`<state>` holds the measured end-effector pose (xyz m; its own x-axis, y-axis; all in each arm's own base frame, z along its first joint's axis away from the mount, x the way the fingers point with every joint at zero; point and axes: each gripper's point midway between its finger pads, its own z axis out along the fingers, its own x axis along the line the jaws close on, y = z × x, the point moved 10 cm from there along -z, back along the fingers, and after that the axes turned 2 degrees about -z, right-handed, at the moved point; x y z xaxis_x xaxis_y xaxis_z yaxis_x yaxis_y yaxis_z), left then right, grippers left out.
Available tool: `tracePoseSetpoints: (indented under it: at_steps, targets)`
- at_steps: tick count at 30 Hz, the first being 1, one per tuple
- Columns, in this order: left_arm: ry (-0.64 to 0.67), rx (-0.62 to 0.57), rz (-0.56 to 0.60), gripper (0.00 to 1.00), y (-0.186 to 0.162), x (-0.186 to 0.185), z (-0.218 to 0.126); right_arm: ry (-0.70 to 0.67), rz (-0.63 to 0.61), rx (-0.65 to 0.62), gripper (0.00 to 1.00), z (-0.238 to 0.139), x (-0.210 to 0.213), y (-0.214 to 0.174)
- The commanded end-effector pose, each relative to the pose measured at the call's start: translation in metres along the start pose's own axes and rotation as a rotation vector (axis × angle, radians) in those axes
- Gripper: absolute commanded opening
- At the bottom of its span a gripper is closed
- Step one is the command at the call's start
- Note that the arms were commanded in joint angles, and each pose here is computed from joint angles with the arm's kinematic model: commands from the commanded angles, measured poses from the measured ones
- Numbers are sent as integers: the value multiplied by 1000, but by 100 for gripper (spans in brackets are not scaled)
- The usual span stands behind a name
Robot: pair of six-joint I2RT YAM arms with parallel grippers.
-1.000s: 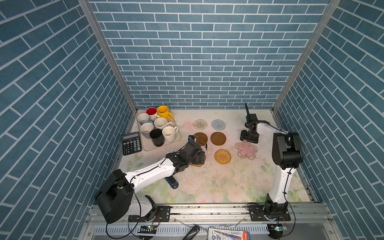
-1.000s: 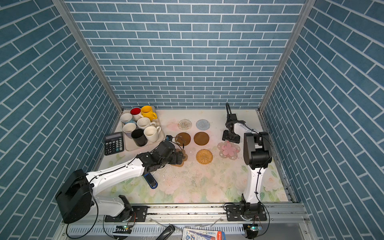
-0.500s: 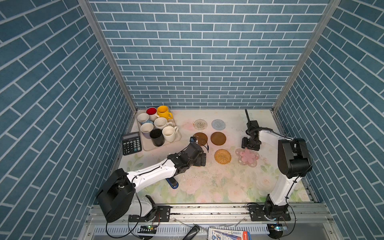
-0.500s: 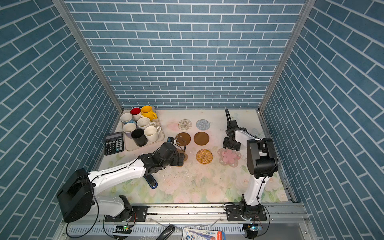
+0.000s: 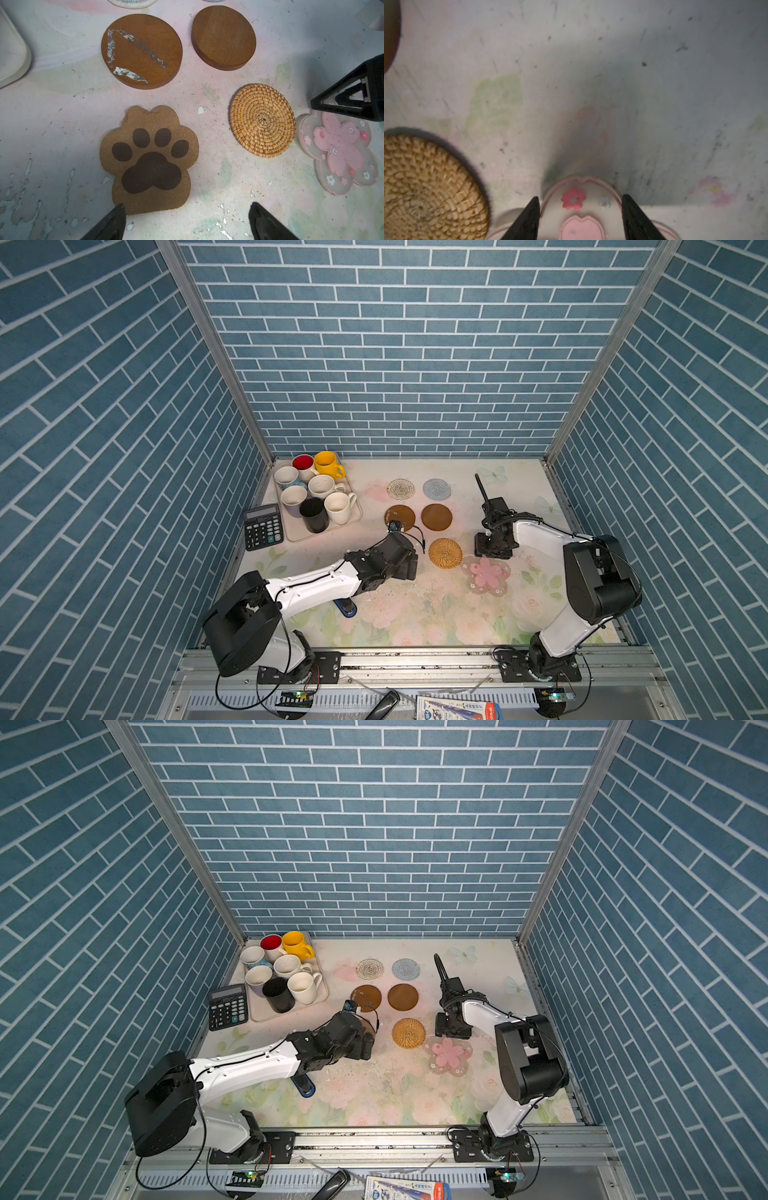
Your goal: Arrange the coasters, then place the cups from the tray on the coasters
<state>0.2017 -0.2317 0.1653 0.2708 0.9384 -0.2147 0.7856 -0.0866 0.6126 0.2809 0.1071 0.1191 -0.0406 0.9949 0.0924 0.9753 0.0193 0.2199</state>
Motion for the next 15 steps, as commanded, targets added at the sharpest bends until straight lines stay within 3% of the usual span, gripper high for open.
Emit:
tracePoseSetpoints:
  at_steps: [1,8,15]
  targets:
    - [1,-3,20,93,-1,-5,2,83,40,141,57,9,13,-35]
    - [-28,37,48,91,-3,-14,9,152,-12,154,57,7,43,-57]
    - [-136,82,98,86,-15,-47,22,176,-8,122,58,-1,44,-65]
